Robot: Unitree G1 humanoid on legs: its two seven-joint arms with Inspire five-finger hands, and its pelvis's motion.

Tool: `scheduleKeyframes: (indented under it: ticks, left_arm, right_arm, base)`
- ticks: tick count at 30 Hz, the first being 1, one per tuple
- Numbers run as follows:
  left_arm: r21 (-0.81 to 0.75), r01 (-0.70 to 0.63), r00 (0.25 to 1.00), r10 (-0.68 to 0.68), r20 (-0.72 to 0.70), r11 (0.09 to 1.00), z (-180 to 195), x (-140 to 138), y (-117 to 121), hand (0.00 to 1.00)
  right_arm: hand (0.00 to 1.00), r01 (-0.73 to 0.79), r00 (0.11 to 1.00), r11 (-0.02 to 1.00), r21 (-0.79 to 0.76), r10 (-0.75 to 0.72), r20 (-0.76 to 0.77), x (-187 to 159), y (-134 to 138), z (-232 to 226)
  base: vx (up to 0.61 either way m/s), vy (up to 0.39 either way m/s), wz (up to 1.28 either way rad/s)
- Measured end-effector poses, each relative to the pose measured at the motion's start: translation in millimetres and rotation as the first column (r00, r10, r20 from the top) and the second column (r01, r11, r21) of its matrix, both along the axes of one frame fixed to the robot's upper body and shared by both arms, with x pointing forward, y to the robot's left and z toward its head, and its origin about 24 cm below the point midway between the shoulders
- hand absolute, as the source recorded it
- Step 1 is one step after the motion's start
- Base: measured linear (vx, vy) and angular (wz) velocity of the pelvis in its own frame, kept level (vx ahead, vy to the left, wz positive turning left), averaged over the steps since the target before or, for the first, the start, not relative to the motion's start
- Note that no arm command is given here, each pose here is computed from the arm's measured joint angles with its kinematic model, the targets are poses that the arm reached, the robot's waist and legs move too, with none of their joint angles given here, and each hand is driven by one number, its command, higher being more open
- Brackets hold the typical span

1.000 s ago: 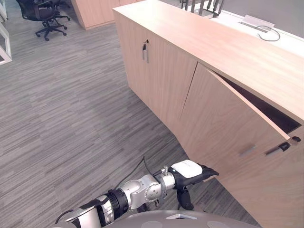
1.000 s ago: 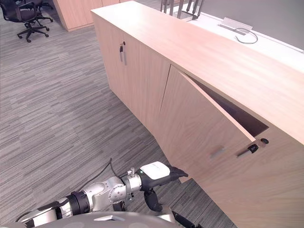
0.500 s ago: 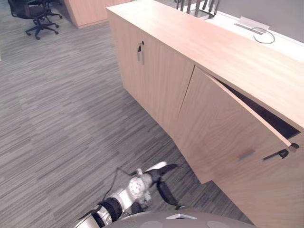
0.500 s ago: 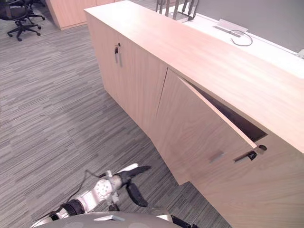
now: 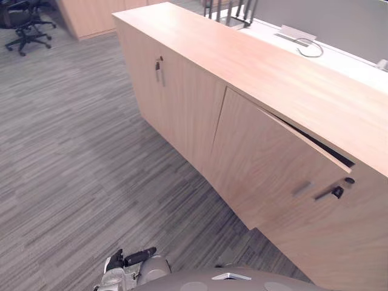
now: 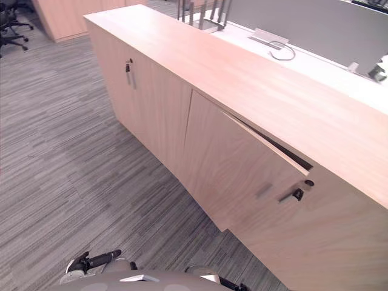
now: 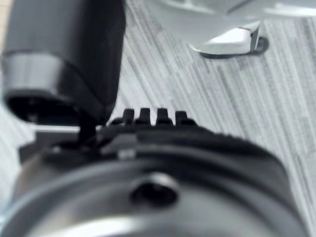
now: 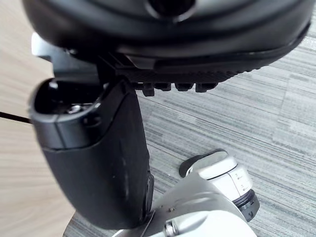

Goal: Walk over to the cabinet, pick up the folder, carry it to the office cabinet, place the folder inside the office cabinet, then close the office cabinet door

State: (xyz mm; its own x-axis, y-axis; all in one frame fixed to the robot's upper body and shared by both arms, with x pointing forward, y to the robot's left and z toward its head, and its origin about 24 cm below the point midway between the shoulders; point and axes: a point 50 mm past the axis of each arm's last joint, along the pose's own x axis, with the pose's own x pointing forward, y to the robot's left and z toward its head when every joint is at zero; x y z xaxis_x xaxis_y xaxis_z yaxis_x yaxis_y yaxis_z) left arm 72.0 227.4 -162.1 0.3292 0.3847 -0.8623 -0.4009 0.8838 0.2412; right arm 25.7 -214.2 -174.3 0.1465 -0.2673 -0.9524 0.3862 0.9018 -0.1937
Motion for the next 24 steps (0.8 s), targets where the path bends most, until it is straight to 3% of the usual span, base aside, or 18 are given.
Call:
scheduleKeyframes:
  ticks: [6,9,14,18,24]
  left_arm:
    - [-0.025,-0.226,0.97,0.228,0.087,0.974,2.5,-12.4,-2.3,1.0]
    - [-0.045,-0.275,0.956,0.278,0.093,0.96,1.9,-16.6,-3.6,1.0]
    - [-0.127,-0.241,0.964,0.253,0.084,0.962,-2.6,-17.4,-21.0,1.0]
    - [-0.219,-0.128,0.979,0.159,0.13,0.967,-2.7,-0.4,-41.2,1.0]
    - [-0.293,-0.05,0.99,0.086,0.115,0.955,-6.2,-0.1,-55.2,1.0]
  right_arm:
    - [1.0,-0.089,0.995,0.996,-0.022,0.09,0.035,10.6,5.4,1.3]
    - [1.0,-0.129,0.991,0.991,-0.028,0.13,0.039,15.2,4.8,1.9]
    - [1.0,-0.136,0.989,0.989,-0.063,0.139,0.059,22.1,-7.1,5.5]
    - [1.0,0.012,0.999,0.996,-0.089,-0.008,0.054,10.3,-24.9,8.4]
    - [1.0,0.134,0.991,0.99,-0.039,-0.135,-0.006,-14.5,-22.0,4.0]
  base:
    - [0.06,0.187,-0.99]
    - [0.07,0.171,-1.03]
    - [0.06,0.085,-1.17]
    - [0.05,0.041,-0.82]
    - [0.02,-0.09,-0.47]
